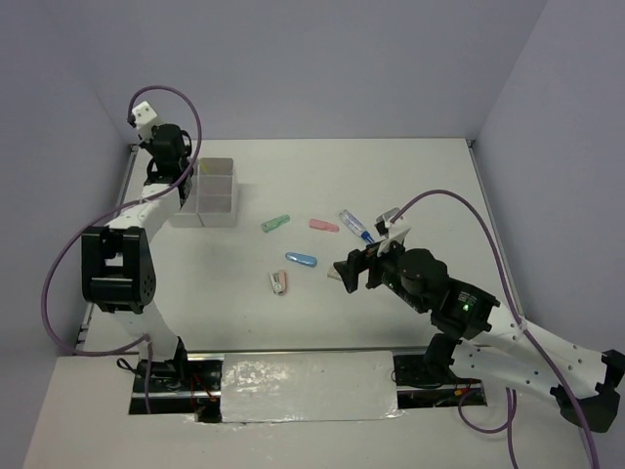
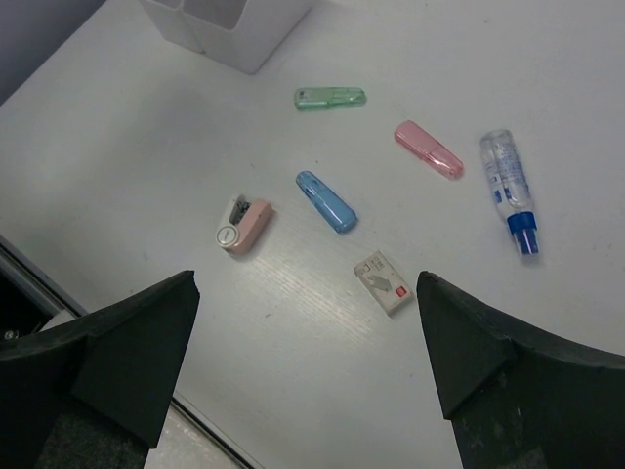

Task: Sort the stationery into containers
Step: Place the stationery in the storage box, then pick up the stationery from the center of the board.

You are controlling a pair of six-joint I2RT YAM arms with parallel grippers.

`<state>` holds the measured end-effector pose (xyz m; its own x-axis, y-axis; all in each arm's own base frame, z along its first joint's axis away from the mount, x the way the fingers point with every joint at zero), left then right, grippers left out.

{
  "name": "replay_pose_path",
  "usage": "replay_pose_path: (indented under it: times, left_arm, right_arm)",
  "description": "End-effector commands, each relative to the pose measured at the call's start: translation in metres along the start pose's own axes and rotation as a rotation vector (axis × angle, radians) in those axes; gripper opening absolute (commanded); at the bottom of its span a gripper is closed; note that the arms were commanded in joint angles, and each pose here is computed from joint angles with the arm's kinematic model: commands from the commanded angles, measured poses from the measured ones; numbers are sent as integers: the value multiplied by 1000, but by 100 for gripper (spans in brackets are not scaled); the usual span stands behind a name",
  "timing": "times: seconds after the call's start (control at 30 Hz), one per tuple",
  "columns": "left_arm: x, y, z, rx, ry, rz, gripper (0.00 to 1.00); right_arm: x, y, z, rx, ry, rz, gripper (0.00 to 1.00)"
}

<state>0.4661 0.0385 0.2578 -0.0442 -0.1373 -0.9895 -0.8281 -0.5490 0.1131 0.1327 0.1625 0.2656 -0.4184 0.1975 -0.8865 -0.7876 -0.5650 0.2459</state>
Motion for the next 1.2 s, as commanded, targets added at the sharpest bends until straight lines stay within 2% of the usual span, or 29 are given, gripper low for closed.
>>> replay_pose_path:
  times: [0.0, 0.17, 0.23, 0.27, 0.33, 0.37, 0.43, 0.5, 0.57, 0.7, 0.77, 0.8, 0.87, 0.9, 0.93, 0.97, 1.1, 1.17]
  left_arm:
    - [-14, -10, -9, 21, 51, -90, 0]
    - [3, -18, -13, 23, 35, -71, 1]
    - [10, -18, -13, 28, 35, -66, 7]
    - [15, -17, -12, 29, 37, -58, 19]
    - [18, -17, -11, 33, 38, -63, 36]
    - [20, -17, -10, 30, 33, -59, 52]
    - [19, -15, -8, 21, 24, -61, 68]
    - [18, -11, -4, 5, 27, -69, 79]
    - [9, -4, 2, -13, 45, -92, 86]
    - [-16, 12, 12, -35, 84, -143, 93]
    - [-27, 18, 12, -63, 85, -116, 98]
    - [-51, 22, 12, -87, 125, -138, 99]
    - [-63, 34, 12, -88, 106, -82, 99]
    - [-84, 39, 6, -49, 158, -85, 99]
    - [-79, 46, 9, -50, 124, -3, 99]
    - [-100, 55, 8, -23, 173, -8, 99]
    - [-99, 79, 2, 175, 144, 151, 99]
    - [-90, 95, 2, 244, 112, 289, 99]
  right_arm:
    - [-21, 8, 5, -16, 20, -40, 100]
    - [-32, 18, 8, -43, 20, -65, 100]
    - [-34, 19, 8, -44, 21, -71, 100]
    - [-35, 19, 9, -44, 20, -75, 100]
    - [-36, 19, 8, -37, 23, -74, 100]
    - [-35, 18, 9, -36, 22, -72, 100]
    - [-35, 17, 9, -33, 24, -67, 100]
    - [-35, 16, 9, -34, 25, -68, 100]
    - [-36, 14, 10, -36, 27, -70, 100]
    - [-37, 11, 12, -35, 30, -68, 100]
    - [-33, 5, 10, -24, 25, -45, 100]
    - [-34, 1, 6, -4, 15, -37, 100]
    - [-27, -12, 2, 12, 2, 38, 100]
    - [-23, -16, 1, 18, -3, 63, 100]
    - [-17, -23, 1, 23, 4, 103, 100]
    - [-13, -28, 0, 5, 6, 137, 100]
    - [9, -51, -5, -22, 54, 311, 100]
    - [17, -60, -11, -31, 75, 368, 100]
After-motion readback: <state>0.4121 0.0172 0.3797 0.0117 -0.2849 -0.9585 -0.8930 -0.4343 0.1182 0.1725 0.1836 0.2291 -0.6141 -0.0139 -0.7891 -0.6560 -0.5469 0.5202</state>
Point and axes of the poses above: each gripper's point midway between its finger pads, its own y axis back along the fingers, its own z axis along the line the jaws close on, x = y × z, the point moved 8 cm from there along y, back along the fingers, and after that the axes turned 12 degrees about -y, right-handed, at the moved point
